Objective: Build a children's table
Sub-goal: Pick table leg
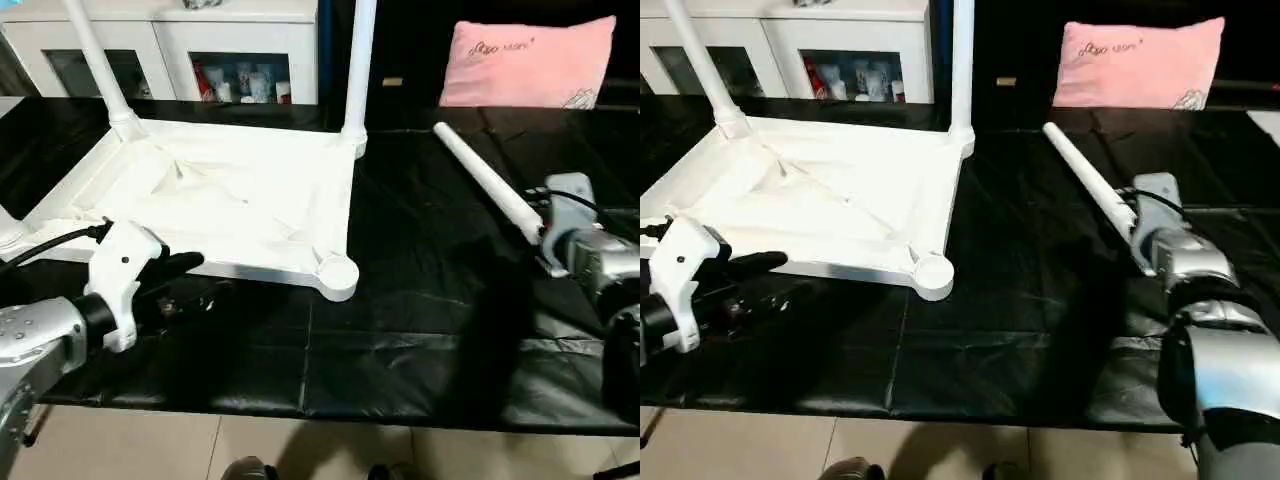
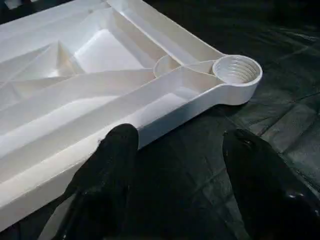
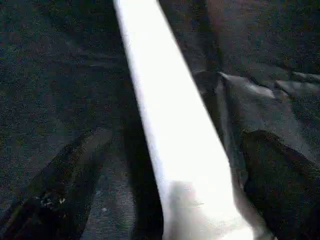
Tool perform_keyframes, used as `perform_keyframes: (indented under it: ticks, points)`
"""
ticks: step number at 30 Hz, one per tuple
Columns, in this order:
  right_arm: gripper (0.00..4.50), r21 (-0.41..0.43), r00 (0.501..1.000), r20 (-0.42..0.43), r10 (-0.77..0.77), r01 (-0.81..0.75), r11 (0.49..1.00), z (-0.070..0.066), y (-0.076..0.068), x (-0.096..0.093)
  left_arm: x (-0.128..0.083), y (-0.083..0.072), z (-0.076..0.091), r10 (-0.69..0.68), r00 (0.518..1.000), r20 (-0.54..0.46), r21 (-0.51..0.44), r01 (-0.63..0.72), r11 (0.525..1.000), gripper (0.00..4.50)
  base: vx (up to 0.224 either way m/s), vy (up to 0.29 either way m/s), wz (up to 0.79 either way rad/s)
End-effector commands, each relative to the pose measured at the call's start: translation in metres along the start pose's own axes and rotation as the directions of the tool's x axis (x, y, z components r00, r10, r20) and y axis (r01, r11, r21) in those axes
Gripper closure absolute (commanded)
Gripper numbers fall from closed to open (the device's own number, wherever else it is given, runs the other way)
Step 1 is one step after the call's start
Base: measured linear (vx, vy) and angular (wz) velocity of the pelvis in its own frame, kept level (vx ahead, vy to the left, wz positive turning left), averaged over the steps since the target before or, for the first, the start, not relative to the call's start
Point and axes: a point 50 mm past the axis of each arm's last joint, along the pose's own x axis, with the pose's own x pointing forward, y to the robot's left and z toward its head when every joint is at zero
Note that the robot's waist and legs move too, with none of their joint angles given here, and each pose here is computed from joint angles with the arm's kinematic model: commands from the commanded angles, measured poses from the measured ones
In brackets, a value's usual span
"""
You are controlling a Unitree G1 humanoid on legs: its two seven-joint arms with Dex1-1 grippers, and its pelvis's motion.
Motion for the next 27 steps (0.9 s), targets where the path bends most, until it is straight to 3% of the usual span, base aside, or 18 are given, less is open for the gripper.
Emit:
perform_keyframes:
  ticks: [1,12,14,19,27]
  points:
    - [0.00,0.063,0.997,-0.076,0.008,-0.004,0.998,-0.021,-0.004,-0.001,-0.003,0.000,0.005,-0.010,1.000,-0.003,0.020,0.010,1.000,1.45,0.000,0.000,0.00]
    - [0.00,0.124,0.981,-0.162,0.108,-0.089,0.988,-0.023,-0.008,-0.006,-0.007,-0.002,0.007,-0.097,0.995,-0.036,0.038,0.098,0.994,1.45,0.000,0.000,0.00]
    - [0.00,0.075,0.968,-0.194,0.159,-0.147,0.986,-0.020,-0.010,-0.009,-0.007,-0.002,0.006,-0.126,0.991,-0.046,0.040,0.128,0.991,1.45,0.000,0.000,0.00]
    - [0.58,-0.023,0.939,-0.262,0.225,-0.239,0.971,-0.017,-0.009,-0.012,-0.005,-0.002,0.006,-0.140,0.989,-0.043,0.041,0.142,0.989,1.43,0.000,0.000,0.00]
    - [1.17,-0.128,0.840,-0.409,0.357,-0.440,0.889,-0.018,0.000,-0.017,0.001,-0.006,0.009,-0.201,0.979,-0.012,0.014,0.202,0.979,1.43,0.000,0.000,0.00]
